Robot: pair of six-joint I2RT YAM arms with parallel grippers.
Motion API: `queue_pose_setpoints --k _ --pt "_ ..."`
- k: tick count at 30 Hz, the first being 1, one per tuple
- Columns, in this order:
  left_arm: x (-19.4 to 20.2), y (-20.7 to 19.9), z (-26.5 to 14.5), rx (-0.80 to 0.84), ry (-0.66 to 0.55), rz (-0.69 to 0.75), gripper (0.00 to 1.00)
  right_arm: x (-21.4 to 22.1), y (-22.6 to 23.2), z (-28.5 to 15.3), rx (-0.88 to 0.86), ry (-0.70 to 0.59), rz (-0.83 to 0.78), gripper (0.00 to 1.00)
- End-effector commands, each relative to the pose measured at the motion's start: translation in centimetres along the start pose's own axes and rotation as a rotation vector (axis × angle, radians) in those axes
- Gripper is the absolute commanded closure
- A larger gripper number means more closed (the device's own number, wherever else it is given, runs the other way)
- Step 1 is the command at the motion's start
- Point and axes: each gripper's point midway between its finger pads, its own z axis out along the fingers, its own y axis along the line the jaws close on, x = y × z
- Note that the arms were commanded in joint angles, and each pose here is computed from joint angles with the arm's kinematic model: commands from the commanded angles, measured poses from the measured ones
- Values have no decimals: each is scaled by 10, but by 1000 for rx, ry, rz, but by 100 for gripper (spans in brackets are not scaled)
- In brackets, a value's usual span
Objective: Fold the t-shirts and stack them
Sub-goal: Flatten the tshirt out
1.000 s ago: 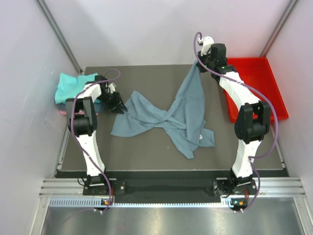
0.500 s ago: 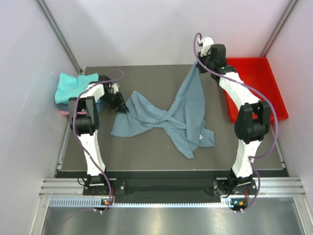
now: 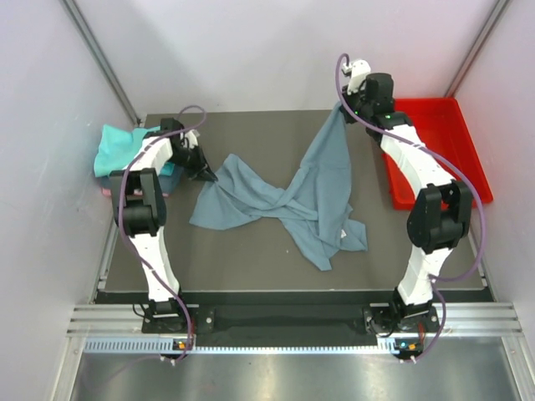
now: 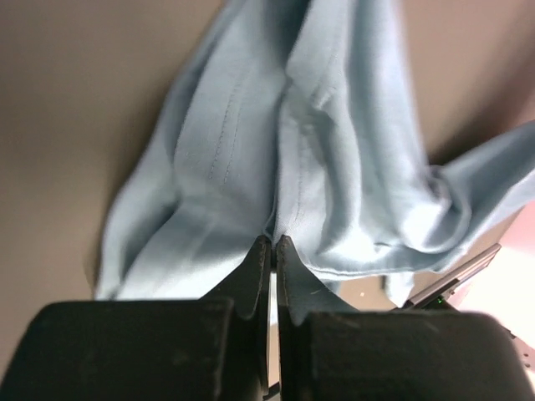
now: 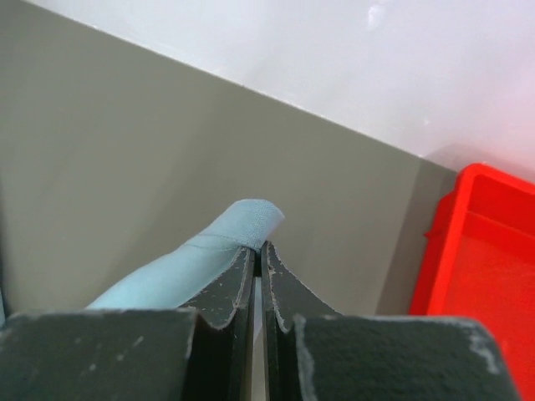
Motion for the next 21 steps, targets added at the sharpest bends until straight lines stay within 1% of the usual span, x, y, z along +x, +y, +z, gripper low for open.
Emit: queue_pose_setpoints --k 1,4,5,7,8,10,11,13,14,15,17,21 --pt "-24 -41 -48 76 -134 104 100 -60 -2 -41 28 -152 -40 100" --pt "-23 -51 -57 101 -149 137 100 -72 -2 -58 34 -182 -61 100" --pt "-23 -52 -60 99 -159 139 100 -66 -2 -59 36 -172 -62 100" --pt "-18 -52 -61 100 -149 136 100 -71 0 -71 38 -184 -64 100" --pt "-16 -58 -66 119 -155 149 100 -66 0 -74 38 -176 -67 100" --pt "-15 -64 -74 134 -160 162 100 -74 1 -89 39 -199 -84 100" --pt "-14 -71 -80 160 -166 180 100 -69 1 -91 39 -190 -89 100" --pt "-13 -71 -80 156 -177 167 88 -72 3 -103 41 -207 -96 100" --pt "-12 -68 -78 149 -177 154 79 -62 4 -102 36 -189 -92 100" --pt "-10 -64 -72 140 -168 141 76 -63 7 -107 28 -196 -85 100" --pt "-6 -50 -56 120 -135 113 65 -52 11 -105 10 -178 -76 100" --pt "-9 -30 -37 56 -112 72 60 -50 16 -108 -7 -177 -77 100"
